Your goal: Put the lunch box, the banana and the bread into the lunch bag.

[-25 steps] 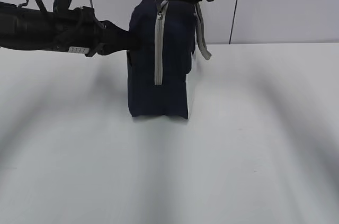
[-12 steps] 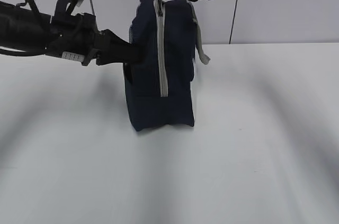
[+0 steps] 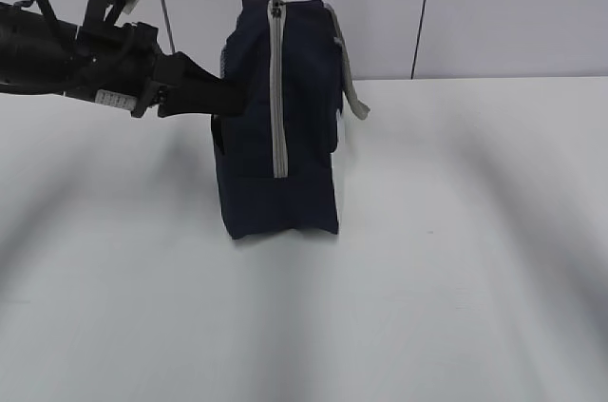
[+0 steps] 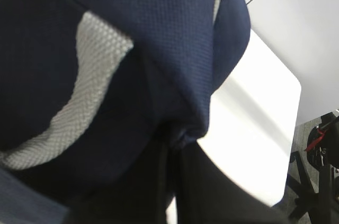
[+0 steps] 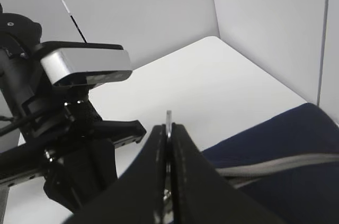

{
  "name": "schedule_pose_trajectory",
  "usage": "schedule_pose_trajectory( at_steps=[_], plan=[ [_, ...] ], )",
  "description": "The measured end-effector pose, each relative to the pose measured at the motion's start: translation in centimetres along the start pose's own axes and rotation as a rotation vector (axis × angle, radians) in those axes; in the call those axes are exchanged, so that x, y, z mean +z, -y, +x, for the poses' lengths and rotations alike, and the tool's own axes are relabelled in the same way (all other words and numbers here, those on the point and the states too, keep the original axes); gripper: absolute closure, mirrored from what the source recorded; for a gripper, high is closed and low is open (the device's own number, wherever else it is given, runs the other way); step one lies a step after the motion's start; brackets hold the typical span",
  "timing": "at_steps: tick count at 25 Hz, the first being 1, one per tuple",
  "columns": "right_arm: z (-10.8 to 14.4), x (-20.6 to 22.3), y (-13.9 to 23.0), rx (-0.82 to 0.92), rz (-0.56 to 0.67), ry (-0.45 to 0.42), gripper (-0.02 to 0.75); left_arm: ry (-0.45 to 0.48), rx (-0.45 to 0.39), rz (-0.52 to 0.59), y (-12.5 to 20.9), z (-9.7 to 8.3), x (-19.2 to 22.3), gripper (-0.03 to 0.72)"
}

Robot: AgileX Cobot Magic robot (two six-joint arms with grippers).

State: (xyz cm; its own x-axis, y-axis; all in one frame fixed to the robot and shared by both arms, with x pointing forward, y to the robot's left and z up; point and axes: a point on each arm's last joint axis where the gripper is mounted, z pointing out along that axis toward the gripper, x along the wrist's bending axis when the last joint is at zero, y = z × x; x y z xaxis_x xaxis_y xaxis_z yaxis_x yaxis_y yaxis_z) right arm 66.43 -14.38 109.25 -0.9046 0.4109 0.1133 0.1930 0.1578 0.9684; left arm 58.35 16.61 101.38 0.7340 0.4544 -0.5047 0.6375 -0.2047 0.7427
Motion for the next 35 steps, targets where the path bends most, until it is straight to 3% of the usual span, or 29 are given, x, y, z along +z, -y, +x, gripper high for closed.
schedule_pose_trajectory(
  at_steps=[10,25,35],
  plan=[
    [-1.0,0.5,0.1,0.011,-0.014,0.044,0.754,-0.005,-0.002,0.020,0.1,0.0,0.0,0.684],
    [-5.1,2.5,0.1,0.080,-0.047,0.063,0.754,-0.011,0.019,0.051,0.4,0.1,-0.1,0.685],
    [-8.4,3.8,2.2,0.156,-0.047,0.080,0.754,-0.008,0.039,0.086,0.7,0.1,-0.1,0.685]
  ],
)
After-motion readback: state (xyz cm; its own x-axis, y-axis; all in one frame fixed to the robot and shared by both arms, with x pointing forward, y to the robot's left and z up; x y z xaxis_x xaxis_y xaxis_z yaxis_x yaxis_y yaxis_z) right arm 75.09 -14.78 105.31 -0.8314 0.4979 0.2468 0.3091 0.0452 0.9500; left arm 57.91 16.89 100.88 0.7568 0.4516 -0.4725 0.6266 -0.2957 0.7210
